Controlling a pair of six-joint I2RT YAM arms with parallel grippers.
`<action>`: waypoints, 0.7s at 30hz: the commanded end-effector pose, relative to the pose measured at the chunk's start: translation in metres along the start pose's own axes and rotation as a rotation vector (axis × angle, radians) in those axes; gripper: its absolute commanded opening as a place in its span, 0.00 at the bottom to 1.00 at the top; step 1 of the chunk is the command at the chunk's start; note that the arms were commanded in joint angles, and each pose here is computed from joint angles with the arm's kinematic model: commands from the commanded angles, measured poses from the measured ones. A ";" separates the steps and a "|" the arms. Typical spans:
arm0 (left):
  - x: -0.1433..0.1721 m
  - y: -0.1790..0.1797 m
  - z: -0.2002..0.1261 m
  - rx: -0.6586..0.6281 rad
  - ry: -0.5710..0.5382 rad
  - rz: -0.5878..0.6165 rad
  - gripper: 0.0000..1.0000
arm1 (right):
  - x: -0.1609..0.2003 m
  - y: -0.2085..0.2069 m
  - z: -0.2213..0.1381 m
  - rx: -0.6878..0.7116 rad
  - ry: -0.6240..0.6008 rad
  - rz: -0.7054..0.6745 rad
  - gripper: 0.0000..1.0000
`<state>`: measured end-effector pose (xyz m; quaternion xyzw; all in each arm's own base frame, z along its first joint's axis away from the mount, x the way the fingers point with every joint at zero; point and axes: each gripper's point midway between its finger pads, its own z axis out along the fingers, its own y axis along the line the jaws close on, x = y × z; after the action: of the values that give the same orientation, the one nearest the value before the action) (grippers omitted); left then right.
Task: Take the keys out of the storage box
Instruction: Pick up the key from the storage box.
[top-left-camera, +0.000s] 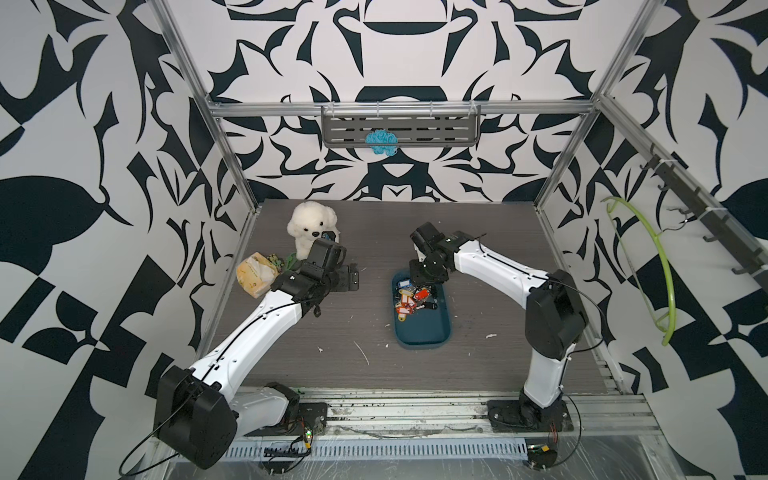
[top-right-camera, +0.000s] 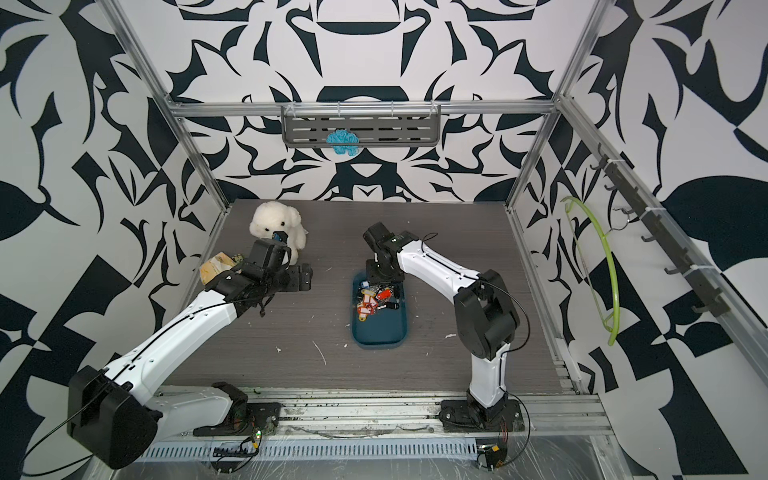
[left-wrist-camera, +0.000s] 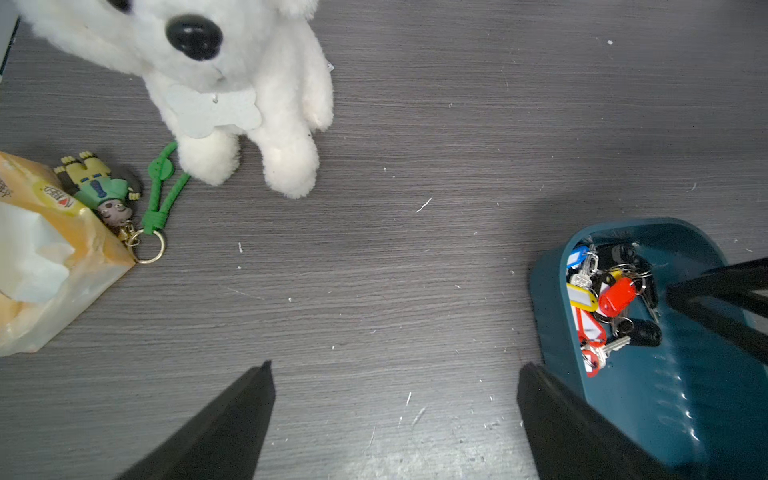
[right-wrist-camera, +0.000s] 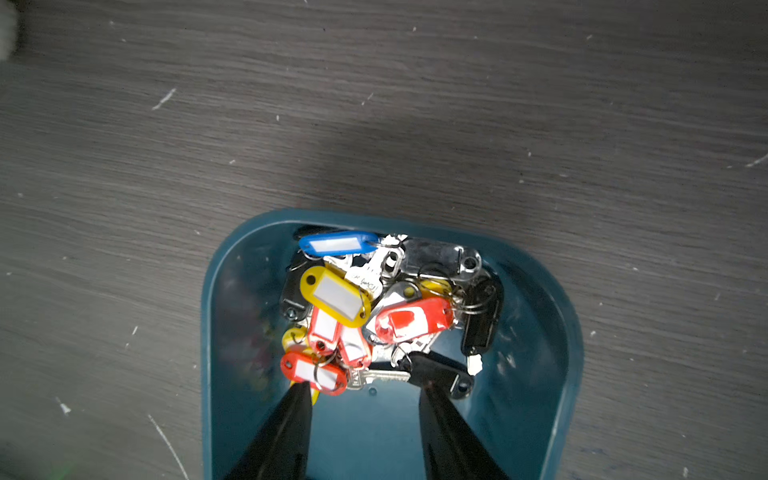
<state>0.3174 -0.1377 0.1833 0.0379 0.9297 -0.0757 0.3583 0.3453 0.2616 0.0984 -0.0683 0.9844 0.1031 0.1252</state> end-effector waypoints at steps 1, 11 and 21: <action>-0.001 -0.005 -0.004 0.008 0.015 0.006 0.99 | -0.007 -0.002 -0.002 0.026 0.015 -0.048 0.48; 0.002 -0.013 -0.005 0.023 0.020 0.032 0.99 | -0.019 -0.029 0.007 0.046 0.057 -0.034 0.48; 0.004 -0.016 -0.003 0.026 0.031 0.038 0.99 | -0.011 -0.034 0.021 0.058 0.128 -0.064 0.54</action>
<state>0.3095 -0.1493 0.1772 0.0590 0.9341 -0.0763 0.3437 0.3669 0.2295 0.0691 -0.0857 0.9917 0.0630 0.0723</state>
